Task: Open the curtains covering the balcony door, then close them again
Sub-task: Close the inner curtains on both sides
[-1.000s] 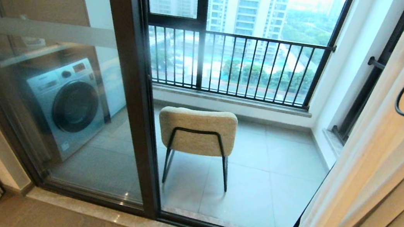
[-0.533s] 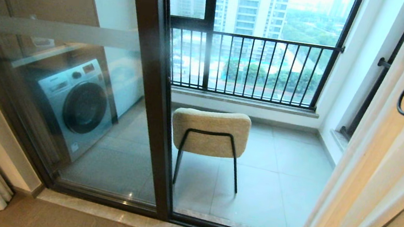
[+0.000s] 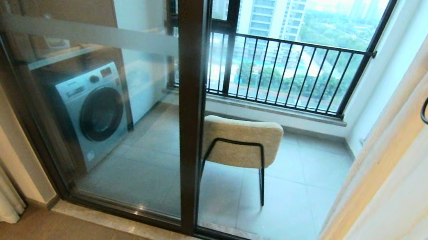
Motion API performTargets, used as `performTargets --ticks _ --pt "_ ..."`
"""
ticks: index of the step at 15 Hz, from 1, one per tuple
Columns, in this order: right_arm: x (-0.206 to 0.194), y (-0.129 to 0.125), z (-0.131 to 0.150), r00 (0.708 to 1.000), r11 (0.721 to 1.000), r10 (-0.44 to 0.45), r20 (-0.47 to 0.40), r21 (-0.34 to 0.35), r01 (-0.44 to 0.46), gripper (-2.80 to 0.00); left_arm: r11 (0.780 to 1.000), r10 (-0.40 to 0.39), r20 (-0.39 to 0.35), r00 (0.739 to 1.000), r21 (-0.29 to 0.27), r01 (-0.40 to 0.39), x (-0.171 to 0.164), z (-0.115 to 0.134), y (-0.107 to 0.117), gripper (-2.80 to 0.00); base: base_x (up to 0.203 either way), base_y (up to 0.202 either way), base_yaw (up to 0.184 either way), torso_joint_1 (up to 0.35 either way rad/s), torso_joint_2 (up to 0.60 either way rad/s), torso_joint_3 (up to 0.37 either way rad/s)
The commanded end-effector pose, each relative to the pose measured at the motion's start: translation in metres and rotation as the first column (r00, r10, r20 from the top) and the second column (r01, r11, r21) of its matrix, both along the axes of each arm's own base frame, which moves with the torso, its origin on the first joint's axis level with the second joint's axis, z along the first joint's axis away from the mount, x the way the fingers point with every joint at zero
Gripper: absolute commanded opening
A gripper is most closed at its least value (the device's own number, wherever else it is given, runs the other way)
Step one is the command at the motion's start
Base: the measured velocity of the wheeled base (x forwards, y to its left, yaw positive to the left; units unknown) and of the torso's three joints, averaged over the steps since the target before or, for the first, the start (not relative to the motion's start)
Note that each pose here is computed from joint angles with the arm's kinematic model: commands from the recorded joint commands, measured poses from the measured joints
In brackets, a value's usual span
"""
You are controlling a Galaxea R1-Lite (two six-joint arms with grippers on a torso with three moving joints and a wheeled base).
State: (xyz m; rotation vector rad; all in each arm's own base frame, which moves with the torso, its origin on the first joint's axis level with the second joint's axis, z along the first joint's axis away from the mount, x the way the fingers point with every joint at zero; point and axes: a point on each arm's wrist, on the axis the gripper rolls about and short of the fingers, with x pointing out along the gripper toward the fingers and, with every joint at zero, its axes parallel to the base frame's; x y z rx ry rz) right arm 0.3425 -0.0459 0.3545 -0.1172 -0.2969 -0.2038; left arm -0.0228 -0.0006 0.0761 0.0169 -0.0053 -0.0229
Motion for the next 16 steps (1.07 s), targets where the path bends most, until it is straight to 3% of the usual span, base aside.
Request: performTargets --ticks 1,16 --pt "-0.0004 0.0008 0.0003 1.0 1.0 0.001 0.004 -0.002 -0.001 -2.8 1.0 0.0 0.001 1.0 0.002 0.0 0.0 0.0001 0.0 -2.8 0.0 0.18 -0.002 -0.002 0.0 0.005" --pt "-0.0032 0.0011 0.0029 1.0 1.0 0.001 0.012 -0.003 -0.001 -2.8 1.0 0.0 0.001 1.0 0.003 0.0 0.0 0.0001 0.0 -2.8 0.0 0.178 -0.001 0.003 0.0 0.001"
